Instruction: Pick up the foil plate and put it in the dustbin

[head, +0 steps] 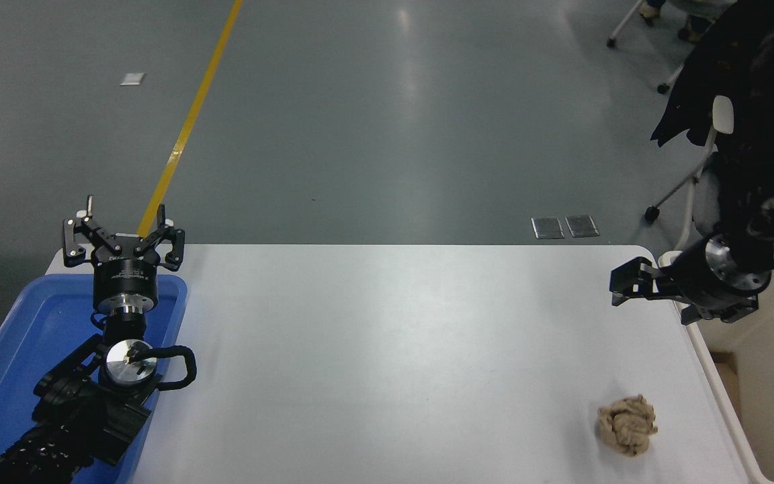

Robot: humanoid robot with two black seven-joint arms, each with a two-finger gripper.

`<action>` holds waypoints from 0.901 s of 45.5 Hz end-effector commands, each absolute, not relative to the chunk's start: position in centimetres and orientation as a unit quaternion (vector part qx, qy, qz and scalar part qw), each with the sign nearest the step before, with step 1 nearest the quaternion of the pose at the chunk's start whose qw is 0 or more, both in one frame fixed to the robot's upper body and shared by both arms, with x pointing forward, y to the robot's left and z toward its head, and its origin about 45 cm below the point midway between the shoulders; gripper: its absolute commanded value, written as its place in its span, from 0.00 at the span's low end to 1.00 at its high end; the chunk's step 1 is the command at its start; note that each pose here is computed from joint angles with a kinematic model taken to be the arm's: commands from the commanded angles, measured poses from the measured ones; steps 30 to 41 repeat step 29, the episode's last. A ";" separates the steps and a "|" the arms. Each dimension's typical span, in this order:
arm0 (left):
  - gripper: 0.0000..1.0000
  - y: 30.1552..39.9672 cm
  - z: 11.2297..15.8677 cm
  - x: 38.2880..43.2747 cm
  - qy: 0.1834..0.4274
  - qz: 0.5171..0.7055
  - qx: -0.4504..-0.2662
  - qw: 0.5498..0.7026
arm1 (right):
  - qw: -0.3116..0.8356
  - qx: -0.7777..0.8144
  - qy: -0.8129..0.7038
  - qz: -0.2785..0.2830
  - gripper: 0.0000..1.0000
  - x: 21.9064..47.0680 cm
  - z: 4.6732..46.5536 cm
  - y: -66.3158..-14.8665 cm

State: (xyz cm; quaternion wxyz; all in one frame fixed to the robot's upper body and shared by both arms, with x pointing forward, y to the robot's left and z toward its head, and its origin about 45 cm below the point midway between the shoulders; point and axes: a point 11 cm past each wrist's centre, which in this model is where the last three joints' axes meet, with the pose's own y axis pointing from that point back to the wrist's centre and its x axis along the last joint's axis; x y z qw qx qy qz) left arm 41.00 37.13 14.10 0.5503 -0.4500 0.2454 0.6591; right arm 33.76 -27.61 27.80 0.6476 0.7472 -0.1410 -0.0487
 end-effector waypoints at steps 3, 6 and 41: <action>0.99 37.17 14.06 40.97 0.245 0.660 -0.450 0.550 | 0.636 0.764 -0.101 -0.036 1.00 32.5 31.8 -22.0; 0.99 37.16 14.07 40.97 0.245 0.660 -0.450 0.550 | 0.636 0.765 -0.096 -0.030 1.00 32.0 32.5 -21.6; 0.99 37.19 14.06 40.96 0.245 0.660 -0.451 0.549 | 0.644 0.761 -0.076 0.000 1.00 31.0 34.4 -20.8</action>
